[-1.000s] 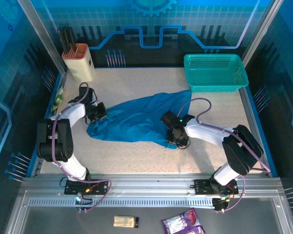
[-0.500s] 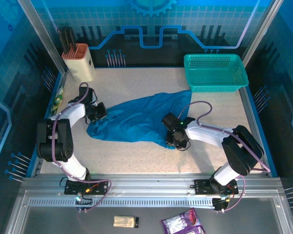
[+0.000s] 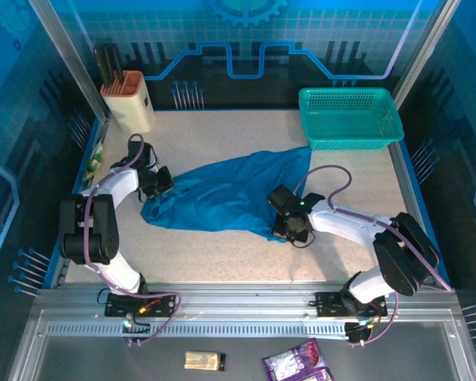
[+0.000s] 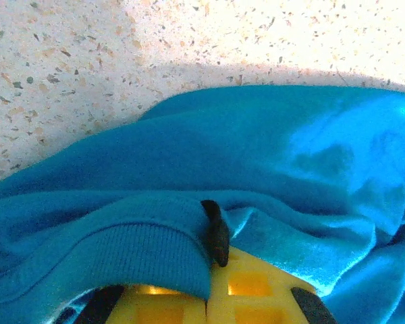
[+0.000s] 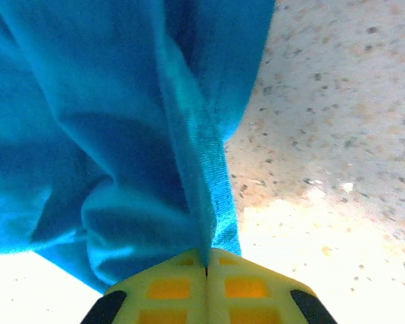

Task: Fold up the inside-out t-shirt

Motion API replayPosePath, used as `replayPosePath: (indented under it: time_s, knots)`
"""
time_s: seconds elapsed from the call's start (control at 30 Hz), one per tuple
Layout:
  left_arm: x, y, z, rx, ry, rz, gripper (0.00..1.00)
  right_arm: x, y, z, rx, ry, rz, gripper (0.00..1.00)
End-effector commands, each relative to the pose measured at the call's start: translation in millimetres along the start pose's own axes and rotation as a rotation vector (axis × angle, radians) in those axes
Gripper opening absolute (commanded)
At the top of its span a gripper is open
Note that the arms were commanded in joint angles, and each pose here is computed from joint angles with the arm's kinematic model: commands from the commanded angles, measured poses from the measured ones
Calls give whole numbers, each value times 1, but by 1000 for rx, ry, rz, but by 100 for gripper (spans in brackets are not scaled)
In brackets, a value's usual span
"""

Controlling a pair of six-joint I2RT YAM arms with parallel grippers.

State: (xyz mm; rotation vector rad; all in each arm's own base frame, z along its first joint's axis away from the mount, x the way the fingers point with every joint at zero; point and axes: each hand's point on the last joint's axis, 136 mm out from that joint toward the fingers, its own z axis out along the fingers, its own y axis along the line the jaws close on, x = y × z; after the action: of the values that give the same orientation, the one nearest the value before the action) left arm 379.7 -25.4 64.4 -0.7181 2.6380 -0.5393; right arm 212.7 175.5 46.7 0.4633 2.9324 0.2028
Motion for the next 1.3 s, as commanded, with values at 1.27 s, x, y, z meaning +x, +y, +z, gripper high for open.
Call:
replayPosePath:
  time_s: [1.27]
  knots:
    - [-184, -288, -201, 710, -283, 231, 0, -123, -45, -460, -304, -1276, -227, 0]
